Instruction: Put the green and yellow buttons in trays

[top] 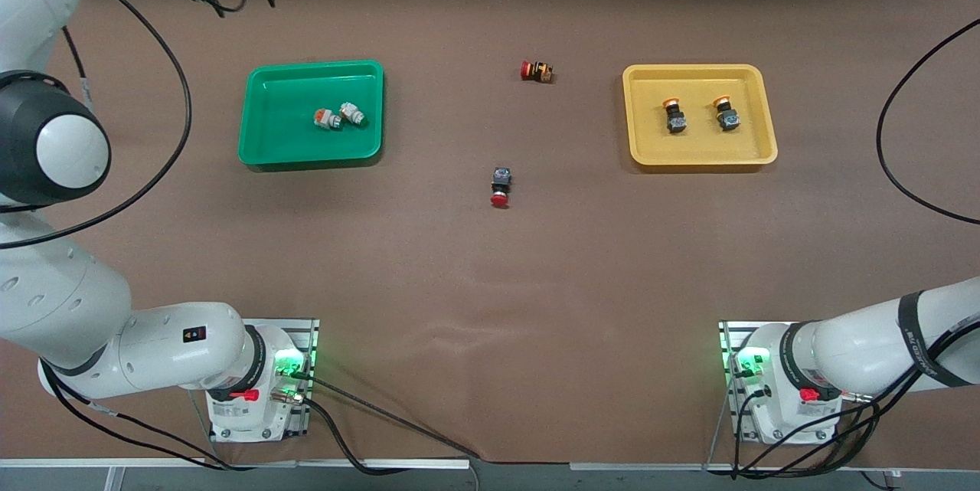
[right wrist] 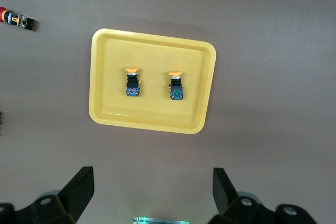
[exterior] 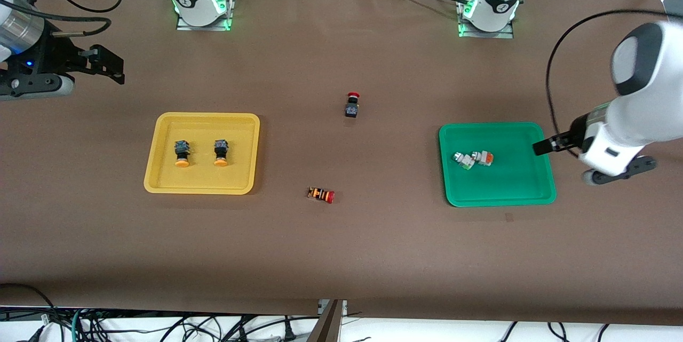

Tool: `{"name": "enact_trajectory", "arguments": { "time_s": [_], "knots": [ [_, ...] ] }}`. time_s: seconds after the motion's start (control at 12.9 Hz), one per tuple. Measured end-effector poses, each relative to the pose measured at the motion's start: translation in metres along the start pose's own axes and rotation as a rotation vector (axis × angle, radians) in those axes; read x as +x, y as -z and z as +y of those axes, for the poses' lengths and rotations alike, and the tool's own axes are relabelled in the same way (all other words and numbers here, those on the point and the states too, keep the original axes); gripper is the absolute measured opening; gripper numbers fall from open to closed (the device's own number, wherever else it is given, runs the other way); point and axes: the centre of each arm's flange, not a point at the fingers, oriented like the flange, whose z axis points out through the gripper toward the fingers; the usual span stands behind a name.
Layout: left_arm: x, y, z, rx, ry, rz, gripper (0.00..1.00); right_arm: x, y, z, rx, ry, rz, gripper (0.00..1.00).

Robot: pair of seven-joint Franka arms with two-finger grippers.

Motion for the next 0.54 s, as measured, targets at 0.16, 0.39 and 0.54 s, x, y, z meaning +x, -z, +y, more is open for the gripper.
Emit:
{"name": "enact_trajectory", "arguments": {
  "time_s": [0.16, 0.39, 0.54],
  "knots": [
    [-0.016, 0.018, -0.025, 0.011, -0.087, 0.022, 1.0, 0.0, 0.0, 0.001, 0.0, -0.002, 0.0, 1.0],
    [-0.041, 0.016, -0.026, -0.014, -0.136, 0.074, 1.0, 0.0, -0.001, 0.0, 0.0, -0.001, -0.002, 1.0],
    [-0.062, 0.046, -0.029, -0.013, -0.143, 0.086, 1.0, 0.0, -0.001, 0.0, 0.0, 0.0, -0.003, 1.0]
  ]
}}
